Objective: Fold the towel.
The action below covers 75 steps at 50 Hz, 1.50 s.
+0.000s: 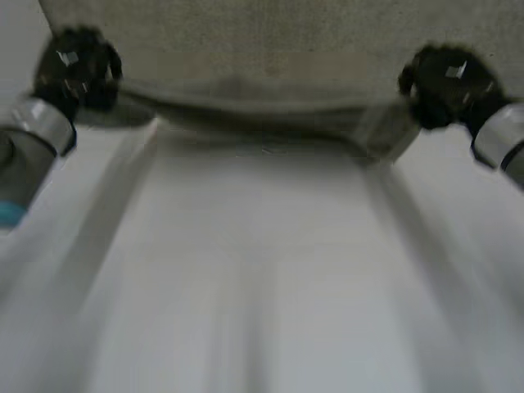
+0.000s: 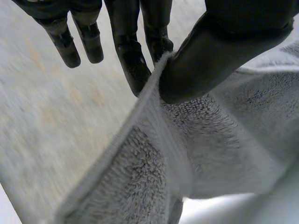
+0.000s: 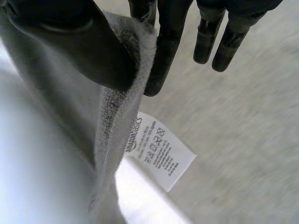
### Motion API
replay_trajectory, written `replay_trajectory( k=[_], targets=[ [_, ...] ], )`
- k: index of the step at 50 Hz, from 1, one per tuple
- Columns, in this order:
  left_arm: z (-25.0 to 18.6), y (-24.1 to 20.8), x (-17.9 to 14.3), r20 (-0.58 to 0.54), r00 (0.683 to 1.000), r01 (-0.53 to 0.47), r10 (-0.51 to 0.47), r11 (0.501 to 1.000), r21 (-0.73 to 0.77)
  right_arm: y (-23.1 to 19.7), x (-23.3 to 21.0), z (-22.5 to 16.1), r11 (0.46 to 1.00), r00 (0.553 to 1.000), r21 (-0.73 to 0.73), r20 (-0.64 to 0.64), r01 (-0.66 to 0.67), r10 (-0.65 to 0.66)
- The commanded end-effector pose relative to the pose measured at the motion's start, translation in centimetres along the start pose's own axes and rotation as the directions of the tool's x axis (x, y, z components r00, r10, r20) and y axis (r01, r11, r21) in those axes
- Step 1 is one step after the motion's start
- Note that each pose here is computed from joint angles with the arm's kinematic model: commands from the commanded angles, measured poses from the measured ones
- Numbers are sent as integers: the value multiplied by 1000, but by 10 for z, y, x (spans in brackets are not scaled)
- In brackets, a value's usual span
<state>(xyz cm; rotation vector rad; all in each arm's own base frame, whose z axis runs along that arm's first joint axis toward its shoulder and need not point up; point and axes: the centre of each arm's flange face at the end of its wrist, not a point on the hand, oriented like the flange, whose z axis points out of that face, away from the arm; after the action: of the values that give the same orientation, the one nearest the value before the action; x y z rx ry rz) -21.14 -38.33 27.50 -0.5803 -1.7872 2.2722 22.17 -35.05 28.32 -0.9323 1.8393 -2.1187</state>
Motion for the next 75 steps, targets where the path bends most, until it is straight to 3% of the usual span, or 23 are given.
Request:
replay_trajectory(
  k=[1,9,23,31,49,54,60,62,67,75],
  targets=[
    [-37,72,24,-66,995,-80,72,987,-137,60,-35,-26,985,994,-173,109,-3,22],
    [-74,99,38,-110,987,-141,117,959,-246,100,-48,-61,948,992,-319,121,1,39],
    [-79,123,38,-106,963,-267,248,936,-231,86,-12,-74,949,998,-311,-8,-55,55],
    [-76,126,29,-18,959,-279,284,926,-254,89,-4,-75,944,996,-317,-41,-89,80],
    [-82,129,30,-34,962,-269,271,919,-289,89,6,-74,944,995,-316,-70,-93,75],
    [-86,108,22,-41,964,-264,264,918,-297,85,5,-76,936,995,-339,-61,-99,83],
    [-104,70,22,-94,971,-239,220,920,-310,50,10,-88,932,994,-346,-54,-105,92],
    [-114,43,14,-77,969,-247,234,928,-278,44,15,-92,930,994,-351,-67,-106,88],
    [-129,19,0,-45,966,-260,256,936,-238,25,20,-111,922,999,-388,-36,11,-28],
    [-145,-4,-7,-32,973,-230,229,947,-225,2,19,-121,920,997,-384,16,79,-79]
  ],
)
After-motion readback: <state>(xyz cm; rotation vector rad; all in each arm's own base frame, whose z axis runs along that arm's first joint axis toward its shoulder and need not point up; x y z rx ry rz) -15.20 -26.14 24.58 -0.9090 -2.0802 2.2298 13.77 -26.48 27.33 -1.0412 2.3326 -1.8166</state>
